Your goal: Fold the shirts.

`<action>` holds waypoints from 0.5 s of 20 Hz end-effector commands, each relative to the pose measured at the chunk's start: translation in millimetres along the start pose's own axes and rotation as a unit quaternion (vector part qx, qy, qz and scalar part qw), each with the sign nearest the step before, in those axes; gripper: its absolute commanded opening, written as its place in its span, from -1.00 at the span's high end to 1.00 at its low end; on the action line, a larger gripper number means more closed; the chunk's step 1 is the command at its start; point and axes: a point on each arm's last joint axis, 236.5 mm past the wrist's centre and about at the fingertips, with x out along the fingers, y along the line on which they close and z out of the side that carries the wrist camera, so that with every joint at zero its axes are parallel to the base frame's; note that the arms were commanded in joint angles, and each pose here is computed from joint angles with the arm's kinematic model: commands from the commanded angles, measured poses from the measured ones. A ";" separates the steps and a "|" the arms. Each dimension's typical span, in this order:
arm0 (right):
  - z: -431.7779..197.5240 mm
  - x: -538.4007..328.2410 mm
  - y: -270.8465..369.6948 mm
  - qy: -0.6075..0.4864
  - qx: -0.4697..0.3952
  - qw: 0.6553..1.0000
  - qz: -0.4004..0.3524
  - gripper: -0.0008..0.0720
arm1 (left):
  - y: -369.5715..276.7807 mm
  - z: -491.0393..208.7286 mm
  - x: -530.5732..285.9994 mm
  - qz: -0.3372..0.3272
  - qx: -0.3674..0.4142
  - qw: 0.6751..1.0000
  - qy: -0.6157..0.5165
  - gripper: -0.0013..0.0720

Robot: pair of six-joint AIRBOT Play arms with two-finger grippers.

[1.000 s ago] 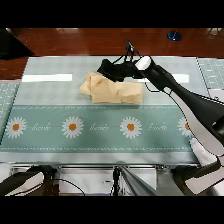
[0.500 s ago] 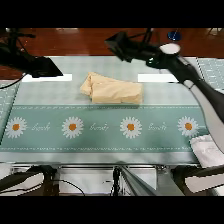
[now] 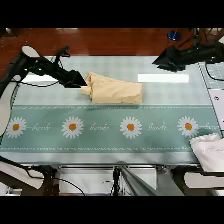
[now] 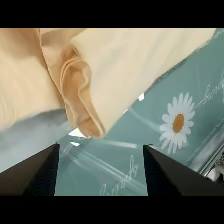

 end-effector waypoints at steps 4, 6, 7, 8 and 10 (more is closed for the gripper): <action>-14.4 -14.6 -43.9 0.030 -0.007 0.997 -0.075 -0.31 | 4.2 6.9 60.5 -0.025 0.025 0.998 0.049 -0.74; -14.9 -14.6 -43.9 0.031 -0.012 0.997 -0.075 -0.31 | 10.1 4.8 73.7 -0.016 0.015 0.998 0.065 -0.75; -14.9 -14.6 -43.9 0.031 -0.013 0.997 -0.075 -0.31 | 14.2 1.0 78.4 -0.010 0.011 0.997 0.078 -0.74; -14.9 -14.6 -43.9 0.031 -0.013 0.997 -0.075 -0.31 | 16.2 -2.0 82.3 -0.009 0.012 0.996 0.087 -0.74; -15.0 -14.6 -43.8 0.032 -0.014 0.997 -0.075 -0.31 | 19.9 -6.3 88.9 -0.008 0.010 0.995 0.097 -0.74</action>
